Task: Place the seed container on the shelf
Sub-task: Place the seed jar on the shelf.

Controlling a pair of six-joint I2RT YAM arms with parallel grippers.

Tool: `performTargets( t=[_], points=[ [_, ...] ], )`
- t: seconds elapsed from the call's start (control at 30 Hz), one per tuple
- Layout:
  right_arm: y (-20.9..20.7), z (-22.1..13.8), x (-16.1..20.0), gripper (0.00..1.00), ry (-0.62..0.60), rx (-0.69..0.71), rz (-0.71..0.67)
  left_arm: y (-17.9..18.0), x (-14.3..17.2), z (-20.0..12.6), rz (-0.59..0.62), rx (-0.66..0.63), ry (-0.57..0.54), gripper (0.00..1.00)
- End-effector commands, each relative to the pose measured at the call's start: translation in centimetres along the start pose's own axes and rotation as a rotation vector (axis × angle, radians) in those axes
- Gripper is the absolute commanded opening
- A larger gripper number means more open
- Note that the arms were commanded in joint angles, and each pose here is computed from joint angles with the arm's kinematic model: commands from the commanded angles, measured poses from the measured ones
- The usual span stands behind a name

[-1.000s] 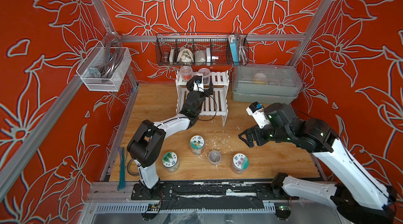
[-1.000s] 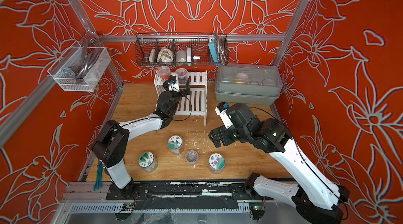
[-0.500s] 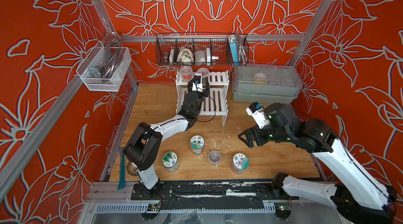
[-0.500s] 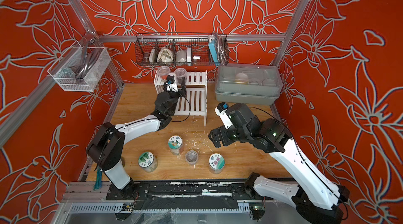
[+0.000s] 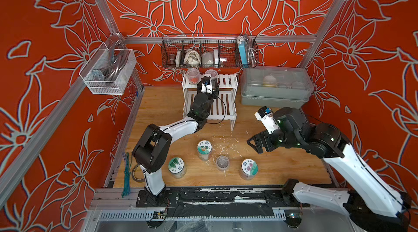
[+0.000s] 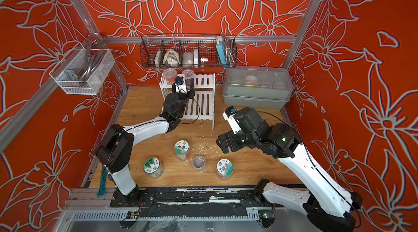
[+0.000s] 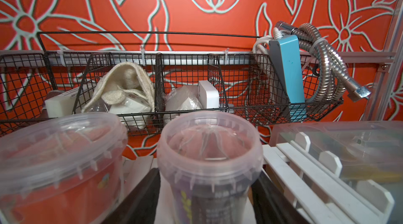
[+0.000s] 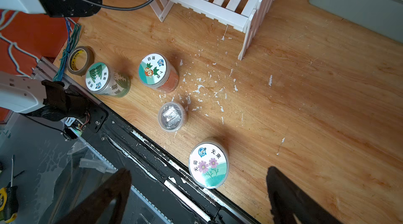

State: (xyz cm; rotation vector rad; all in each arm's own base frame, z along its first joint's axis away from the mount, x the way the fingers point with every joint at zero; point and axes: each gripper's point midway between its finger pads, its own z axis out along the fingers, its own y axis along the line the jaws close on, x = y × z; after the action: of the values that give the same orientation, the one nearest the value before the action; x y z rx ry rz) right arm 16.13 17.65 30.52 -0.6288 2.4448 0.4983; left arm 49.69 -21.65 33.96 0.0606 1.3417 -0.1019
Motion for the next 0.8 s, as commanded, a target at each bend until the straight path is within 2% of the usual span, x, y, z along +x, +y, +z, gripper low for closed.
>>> performTargets(
  t=[0.0,0.43,0.7,0.77],
  points=[
    [-0.2,0.1,0.2,1.00,-0.001,0.002,0.009,0.3,-0.1,0.7,0.003,-0.012,-0.006,0.66],
    [-0.2,0.2,0.4,1.00,0.003,-0.001,0.015,0.9,1.1,2.3,-0.005,-0.013,0.027,0.66],
    [-0.3,0.6,0.7,1.00,0.015,0.002,0.017,1.0,-0.2,0.5,-0.051,0.022,0.030,0.73],
    [-0.3,0.7,0.8,1.00,0.018,0.003,0.016,1.1,-0.3,-0.2,-0.066,0.033,0.059,0.75]
  ],
)
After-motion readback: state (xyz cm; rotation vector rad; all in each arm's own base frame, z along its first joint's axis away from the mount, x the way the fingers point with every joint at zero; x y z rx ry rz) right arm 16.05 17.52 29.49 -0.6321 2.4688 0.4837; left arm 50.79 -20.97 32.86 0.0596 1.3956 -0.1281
